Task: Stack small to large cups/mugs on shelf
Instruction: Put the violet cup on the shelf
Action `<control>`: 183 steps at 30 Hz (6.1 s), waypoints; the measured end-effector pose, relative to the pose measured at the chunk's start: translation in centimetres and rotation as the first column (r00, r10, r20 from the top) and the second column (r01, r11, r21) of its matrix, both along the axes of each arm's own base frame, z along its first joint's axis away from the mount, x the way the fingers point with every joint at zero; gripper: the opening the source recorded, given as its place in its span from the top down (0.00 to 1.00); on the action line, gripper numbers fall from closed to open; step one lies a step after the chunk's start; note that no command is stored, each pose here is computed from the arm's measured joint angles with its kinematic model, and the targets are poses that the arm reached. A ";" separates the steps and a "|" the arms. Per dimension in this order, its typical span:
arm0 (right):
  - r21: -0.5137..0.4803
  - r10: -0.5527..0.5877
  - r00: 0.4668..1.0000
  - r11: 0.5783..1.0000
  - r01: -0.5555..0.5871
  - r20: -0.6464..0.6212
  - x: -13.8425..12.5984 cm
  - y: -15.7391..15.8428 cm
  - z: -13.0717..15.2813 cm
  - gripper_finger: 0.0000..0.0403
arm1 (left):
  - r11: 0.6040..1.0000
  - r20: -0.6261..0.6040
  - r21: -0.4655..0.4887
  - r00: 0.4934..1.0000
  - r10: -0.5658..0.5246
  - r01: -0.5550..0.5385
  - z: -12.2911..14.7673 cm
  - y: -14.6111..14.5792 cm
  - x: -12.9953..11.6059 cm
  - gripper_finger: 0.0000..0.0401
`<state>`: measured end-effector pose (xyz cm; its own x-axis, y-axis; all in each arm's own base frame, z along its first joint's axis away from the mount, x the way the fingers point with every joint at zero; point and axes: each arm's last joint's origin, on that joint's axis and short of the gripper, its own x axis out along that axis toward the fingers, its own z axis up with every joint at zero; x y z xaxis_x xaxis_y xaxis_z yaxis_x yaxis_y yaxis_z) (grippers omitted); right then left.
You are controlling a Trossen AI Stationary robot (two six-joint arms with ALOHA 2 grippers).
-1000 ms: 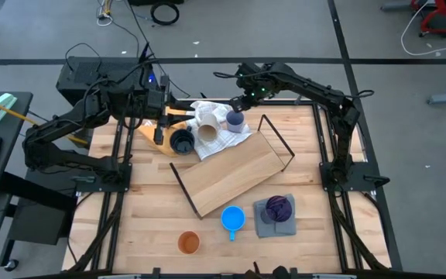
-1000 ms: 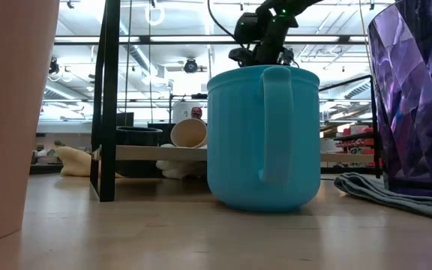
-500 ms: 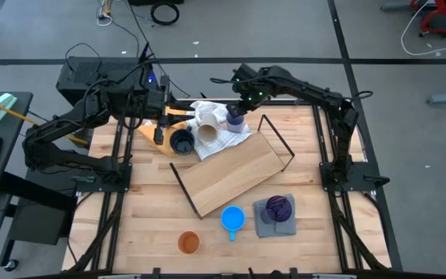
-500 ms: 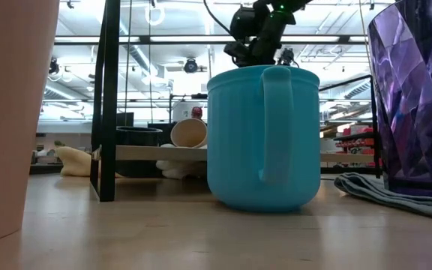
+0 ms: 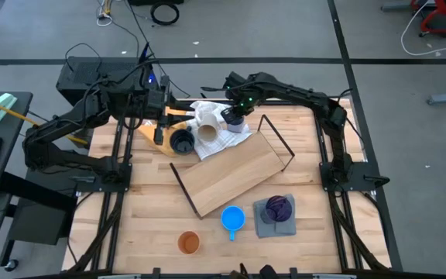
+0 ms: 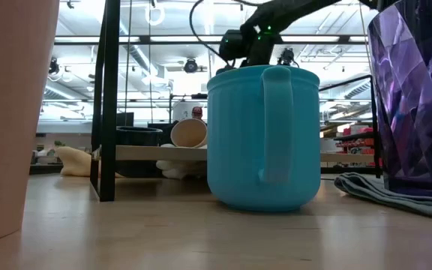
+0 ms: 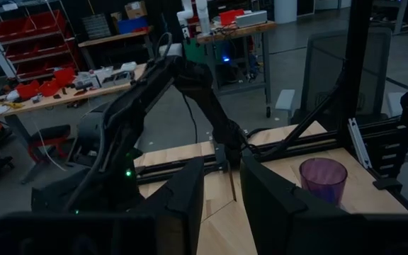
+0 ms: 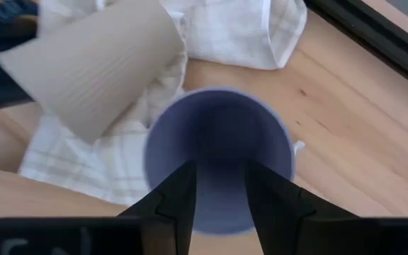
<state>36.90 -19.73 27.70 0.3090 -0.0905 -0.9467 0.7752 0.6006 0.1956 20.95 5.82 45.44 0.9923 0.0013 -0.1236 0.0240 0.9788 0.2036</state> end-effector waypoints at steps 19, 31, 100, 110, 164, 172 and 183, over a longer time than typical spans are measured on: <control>-0.096 0.006 0.999 0.995 -0.003 0.033 -2.6 -1.8 2.9 0.58 | 1.000 -0.017 -0.001 1.000 0.018 -0.018 -0.2 0.0 0.0 0.75; -0.065 -0.001 1.000 0.998 0.000 -0.018 -2.0 -2.3 0.9 0.49 | 1.000 -0.019 -0.002 1.000 0.019 -0.019 -0.2 0.1 0.0 0.75; -0.111 0.056 0.996 0.992 -0.063 -0.070 -2.8 -2.3 7.7 0.99 | 1.000 -0.018 0.000 1.000 0.018 -0.018 -0.2 0.0 0.0 0.76; -0.090 0.176 0.982 0.979 -0.183 -0.072 -2.1 3.6 10.0 0.99 | 1.000 -0.017 0.001 1.000 0.018 -0.018 -0.2 0.1 0.0 0.77; 0.039 -0.003 0.954 0.999 0.015 -0.301 -2.8 6.7 4.1 1.00 | 1.000 -0.011 -0.017 1.000 0.021 -0.021 -0.1 0.0 0.0 0.76; 0.041 -0.039 0.938 0.998 0.056 -0.344 -5.7 7.4 3.6 1.00 | 1.000 -0.009 -0.001 1.000 0.019 -0.019 -0.1 0.1 0.0 0.75; -0.038 -0.115 0.969 0.993 0.109 -0.221 -6.0 7.4 4.4 1.00 | 0.999 -0.007 -0.003 0.999 0.034 -0.034 -0.1 0.2 0.0 0.75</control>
<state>30.88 -12.31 32.13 0.0774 -0.1377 -0.9874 0.8600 0.5102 -0.0037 20.90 6.03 45.38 0.9908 0.0345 -0.1310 -0.0076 0.9796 0.2006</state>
